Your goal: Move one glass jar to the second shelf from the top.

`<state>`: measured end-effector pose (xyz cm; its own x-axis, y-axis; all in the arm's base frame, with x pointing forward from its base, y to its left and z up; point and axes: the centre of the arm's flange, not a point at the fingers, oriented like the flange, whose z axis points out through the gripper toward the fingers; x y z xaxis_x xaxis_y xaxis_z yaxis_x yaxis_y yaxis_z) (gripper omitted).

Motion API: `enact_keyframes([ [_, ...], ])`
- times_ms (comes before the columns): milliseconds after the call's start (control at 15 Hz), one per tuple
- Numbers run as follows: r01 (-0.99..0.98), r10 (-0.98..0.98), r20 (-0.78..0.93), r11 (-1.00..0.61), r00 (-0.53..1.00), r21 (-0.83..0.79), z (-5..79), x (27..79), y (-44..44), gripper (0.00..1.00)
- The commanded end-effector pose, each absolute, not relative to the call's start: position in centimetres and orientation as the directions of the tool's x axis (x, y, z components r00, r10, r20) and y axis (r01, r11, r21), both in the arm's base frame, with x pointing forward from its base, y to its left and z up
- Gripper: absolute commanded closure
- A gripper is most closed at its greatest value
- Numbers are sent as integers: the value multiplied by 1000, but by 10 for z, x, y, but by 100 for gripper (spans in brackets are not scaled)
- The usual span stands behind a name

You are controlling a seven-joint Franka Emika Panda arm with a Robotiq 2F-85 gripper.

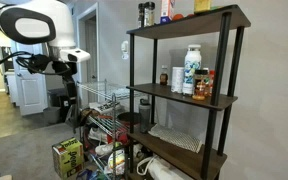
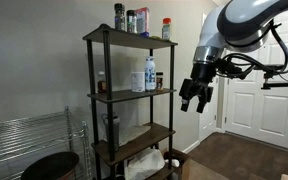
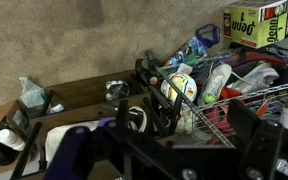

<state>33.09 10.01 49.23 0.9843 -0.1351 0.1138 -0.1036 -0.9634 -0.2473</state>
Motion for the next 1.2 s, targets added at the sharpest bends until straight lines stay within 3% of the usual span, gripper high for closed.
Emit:
enact_keyframes([
  [0,-104,-135,114,-963,984,-247,492,331,100,0],
  [667,-107,-139,120,-964,983,-243,494,331,101,0],
  [1133,-121,-213,304,-948,929,-294,557,320,84,0],
])
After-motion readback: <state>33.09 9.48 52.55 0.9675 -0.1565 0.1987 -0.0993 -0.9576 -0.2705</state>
